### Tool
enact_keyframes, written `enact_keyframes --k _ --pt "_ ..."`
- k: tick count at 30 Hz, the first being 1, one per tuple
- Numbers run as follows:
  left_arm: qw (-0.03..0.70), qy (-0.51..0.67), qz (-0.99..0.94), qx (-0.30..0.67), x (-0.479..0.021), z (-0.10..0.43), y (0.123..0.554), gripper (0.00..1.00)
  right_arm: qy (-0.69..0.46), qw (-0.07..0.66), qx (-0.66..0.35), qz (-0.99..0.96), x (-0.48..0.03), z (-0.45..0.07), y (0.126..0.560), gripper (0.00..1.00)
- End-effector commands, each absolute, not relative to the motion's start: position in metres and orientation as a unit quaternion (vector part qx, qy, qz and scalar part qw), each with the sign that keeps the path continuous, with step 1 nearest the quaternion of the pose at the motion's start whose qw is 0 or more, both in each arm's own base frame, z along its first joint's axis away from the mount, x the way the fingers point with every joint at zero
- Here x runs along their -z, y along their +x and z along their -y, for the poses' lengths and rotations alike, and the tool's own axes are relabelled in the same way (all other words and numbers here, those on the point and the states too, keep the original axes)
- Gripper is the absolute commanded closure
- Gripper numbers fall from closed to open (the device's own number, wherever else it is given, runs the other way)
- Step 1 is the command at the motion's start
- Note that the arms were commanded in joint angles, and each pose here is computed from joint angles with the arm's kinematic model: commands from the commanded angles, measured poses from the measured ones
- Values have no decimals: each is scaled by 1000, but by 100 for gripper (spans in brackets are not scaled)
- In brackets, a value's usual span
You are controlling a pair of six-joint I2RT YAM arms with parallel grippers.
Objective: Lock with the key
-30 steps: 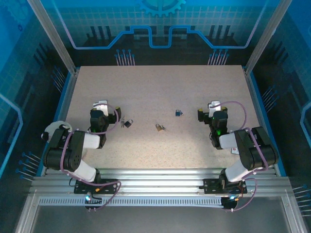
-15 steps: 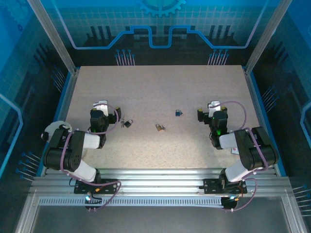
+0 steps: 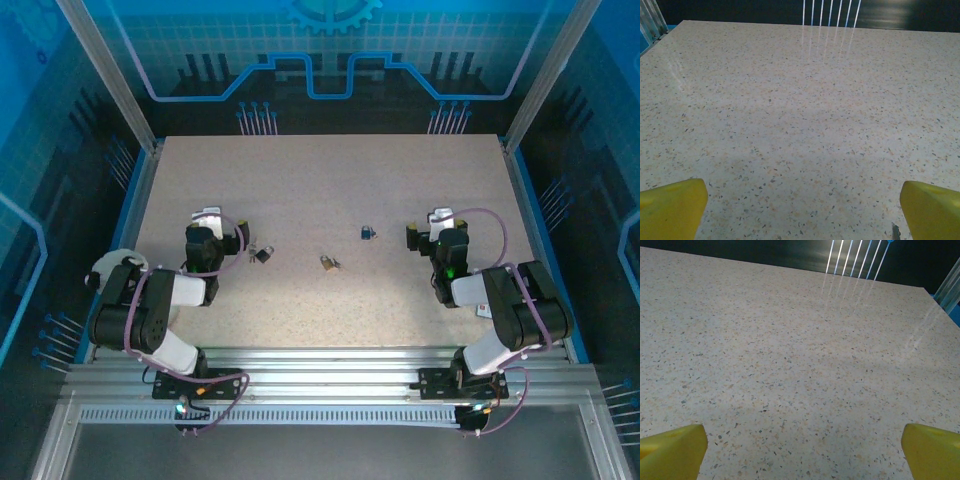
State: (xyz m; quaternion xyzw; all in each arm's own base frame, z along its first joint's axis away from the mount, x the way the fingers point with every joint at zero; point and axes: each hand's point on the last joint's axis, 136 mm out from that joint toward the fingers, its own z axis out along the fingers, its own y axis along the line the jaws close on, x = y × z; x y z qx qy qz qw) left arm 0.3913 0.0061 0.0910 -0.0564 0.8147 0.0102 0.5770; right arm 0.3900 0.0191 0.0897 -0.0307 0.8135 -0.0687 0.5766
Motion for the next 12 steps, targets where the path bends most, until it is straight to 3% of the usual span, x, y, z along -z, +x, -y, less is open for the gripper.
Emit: enact_keyframes --k 1,12 --pt "586 -66 -808 -8 -97 -9 396 1 -16 591 67 -804 -102 -14 395 0" --pt "585 -63 -809 -7 -97 -8 396 1 -16 591 68 -804 -102 -14 395 0"
